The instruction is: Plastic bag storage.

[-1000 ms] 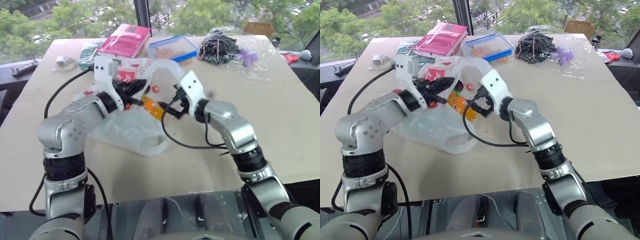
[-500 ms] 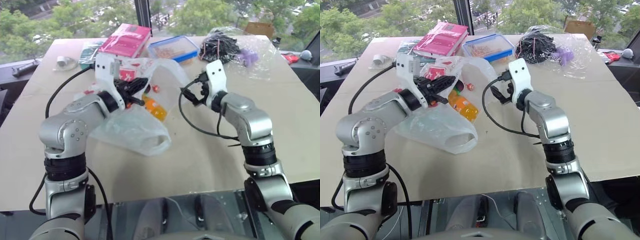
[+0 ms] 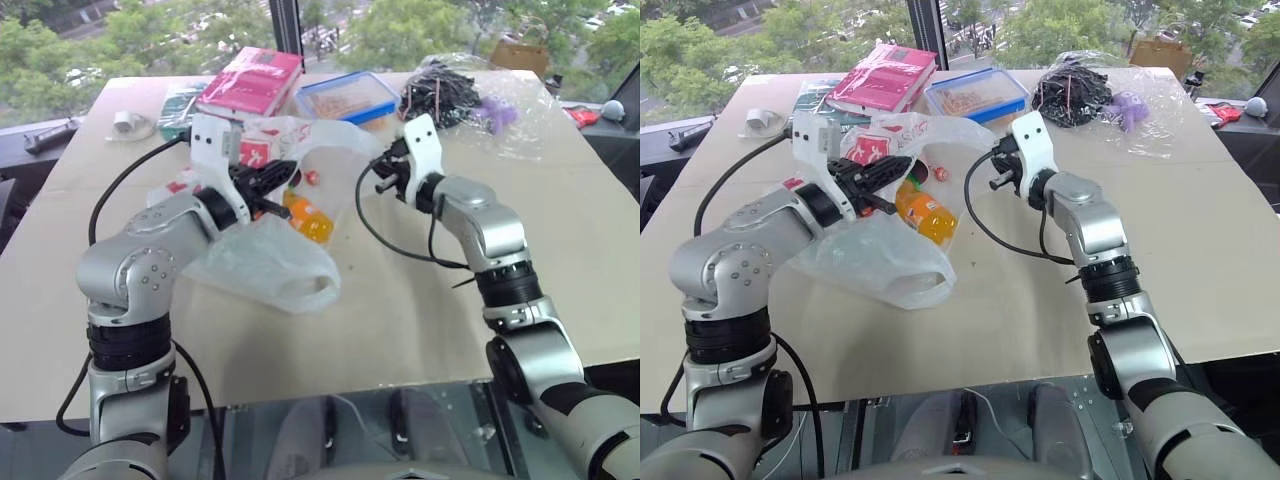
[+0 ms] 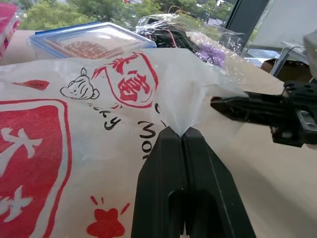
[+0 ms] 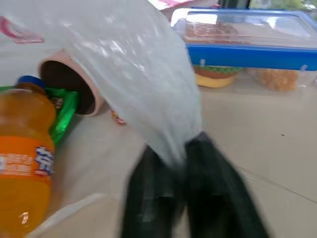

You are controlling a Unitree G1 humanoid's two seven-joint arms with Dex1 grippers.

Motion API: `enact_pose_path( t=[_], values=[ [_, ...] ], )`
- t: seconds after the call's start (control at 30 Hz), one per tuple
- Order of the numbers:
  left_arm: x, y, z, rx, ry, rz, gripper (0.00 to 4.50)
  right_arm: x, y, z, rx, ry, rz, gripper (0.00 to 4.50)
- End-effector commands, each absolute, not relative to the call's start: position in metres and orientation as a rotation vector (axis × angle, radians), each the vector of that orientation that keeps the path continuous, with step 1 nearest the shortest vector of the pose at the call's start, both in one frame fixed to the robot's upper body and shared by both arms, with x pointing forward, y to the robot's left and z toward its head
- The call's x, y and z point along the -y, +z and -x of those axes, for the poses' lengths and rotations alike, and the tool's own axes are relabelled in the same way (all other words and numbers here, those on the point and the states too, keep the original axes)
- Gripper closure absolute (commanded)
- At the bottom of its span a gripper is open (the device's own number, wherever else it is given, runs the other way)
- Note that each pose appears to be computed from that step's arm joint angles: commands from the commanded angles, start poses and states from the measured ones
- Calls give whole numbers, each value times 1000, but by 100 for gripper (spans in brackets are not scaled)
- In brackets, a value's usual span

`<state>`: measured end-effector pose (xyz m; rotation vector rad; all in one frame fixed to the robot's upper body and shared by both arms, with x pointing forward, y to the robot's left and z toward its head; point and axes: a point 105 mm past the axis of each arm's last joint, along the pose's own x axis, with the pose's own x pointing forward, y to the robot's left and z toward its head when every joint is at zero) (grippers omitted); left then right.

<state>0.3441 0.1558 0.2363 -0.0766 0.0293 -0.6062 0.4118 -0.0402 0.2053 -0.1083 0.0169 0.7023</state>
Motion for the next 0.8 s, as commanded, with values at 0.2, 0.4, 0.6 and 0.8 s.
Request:
enact_pose_path(
  t=[0.2, 0.4, 0.6, 0.8],
  values=[
    [-149, 258, -296, -53, -920, 167, 200, 45, 227, -408, 49, 715, 81, 450],
    [-161, 255, -222, -281, -1257, 266, 151, 46, 226, -412, 37, 705, 81, 450],
    [-155, 216, -184, -464, -1270, 242, 151, 49, 225, -415, 28, 691, 81, 450],
    [-143, 176, -208, -386, -1016, 144, 151, 49, 222, -411, 23, 695, 86, 450]
  ],
)
